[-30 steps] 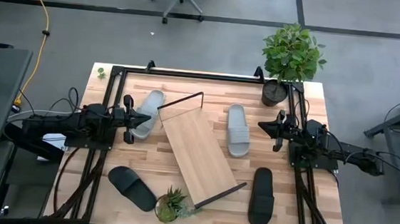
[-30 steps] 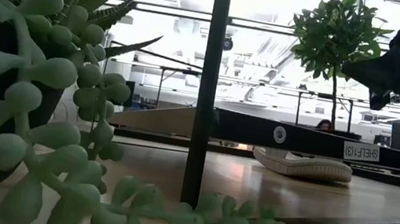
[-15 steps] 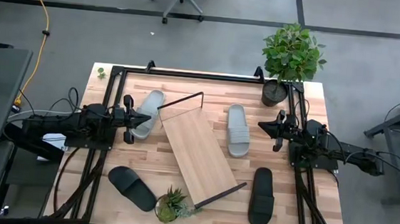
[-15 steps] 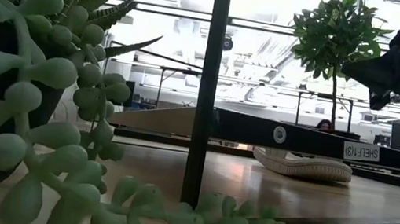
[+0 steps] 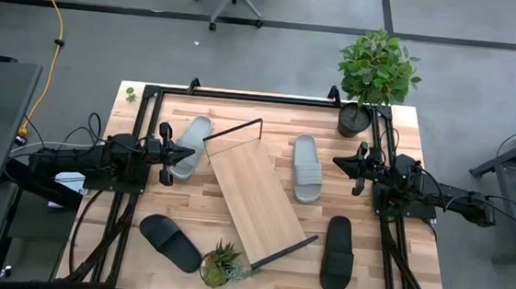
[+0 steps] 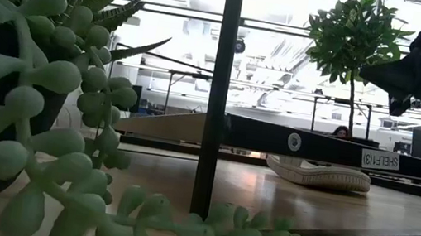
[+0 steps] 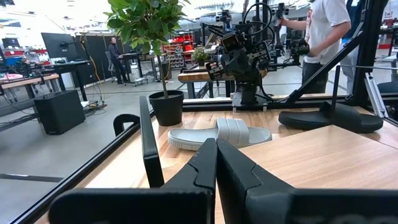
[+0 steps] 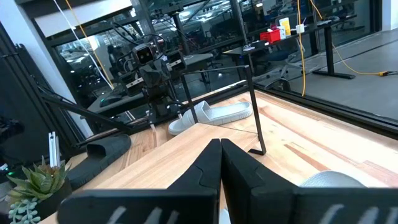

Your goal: Pick and place slides into the shelf

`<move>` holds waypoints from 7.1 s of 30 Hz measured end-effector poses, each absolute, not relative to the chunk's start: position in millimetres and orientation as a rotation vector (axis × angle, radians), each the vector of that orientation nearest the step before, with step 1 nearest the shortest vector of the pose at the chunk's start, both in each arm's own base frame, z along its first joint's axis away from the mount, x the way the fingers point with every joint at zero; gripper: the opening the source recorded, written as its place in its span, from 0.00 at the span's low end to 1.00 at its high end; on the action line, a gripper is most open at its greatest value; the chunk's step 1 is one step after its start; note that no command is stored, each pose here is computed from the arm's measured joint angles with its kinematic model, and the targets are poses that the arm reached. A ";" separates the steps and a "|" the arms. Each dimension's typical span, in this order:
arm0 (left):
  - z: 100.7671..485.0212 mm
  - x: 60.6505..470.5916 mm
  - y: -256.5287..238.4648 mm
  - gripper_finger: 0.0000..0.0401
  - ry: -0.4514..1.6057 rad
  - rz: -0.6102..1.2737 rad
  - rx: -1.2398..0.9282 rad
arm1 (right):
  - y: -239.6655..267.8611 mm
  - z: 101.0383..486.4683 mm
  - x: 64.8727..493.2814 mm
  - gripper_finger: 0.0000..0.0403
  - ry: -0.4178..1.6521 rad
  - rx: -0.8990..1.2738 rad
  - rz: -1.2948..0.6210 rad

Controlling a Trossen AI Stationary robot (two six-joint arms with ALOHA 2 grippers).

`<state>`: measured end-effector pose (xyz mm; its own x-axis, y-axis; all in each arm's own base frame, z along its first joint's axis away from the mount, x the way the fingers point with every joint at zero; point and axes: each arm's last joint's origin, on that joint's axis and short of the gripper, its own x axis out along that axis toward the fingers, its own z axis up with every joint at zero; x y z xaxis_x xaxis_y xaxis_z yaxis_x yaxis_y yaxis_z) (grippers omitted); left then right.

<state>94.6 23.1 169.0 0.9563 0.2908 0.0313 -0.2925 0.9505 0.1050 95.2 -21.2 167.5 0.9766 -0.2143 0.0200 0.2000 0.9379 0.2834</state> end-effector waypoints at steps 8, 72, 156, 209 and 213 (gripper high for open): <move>169.0 94.6 23.1 0.00 -0.016 0.296 0.109 | -21.2 167.5 95.2 0.00 -0.051 0.284 -0.212; 169.2 94.6 23.3 0.00 -0.108 0.289 -0.495 | -21.2 167.6 95.2 0.00 -0.108 0.803 -0.199; 434.9 -5.0 11.4 0.00 -0.264 0.661 0.068 | -29.2 425.3 107.1 0.00 -0.078 0.306 -0.389; 438.0 114.1 36.1 0.00 0.602 0.537 0.198 | -94.0 297.2 220.8 0.00 0.899 0.671 -0.222; 438.0 114.0 35.7 0.00 0.600 0.525 0.195 | -97.4 286.8 228.2 0.01 0.948 0.646 -0.201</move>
<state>114.0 35.7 438.0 0.6998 0.5234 -0.4862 -0.4131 0.8517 0.3223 228.2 -97.4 286.8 0.5811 0.1146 -0.8058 0.4314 0.7961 0.4243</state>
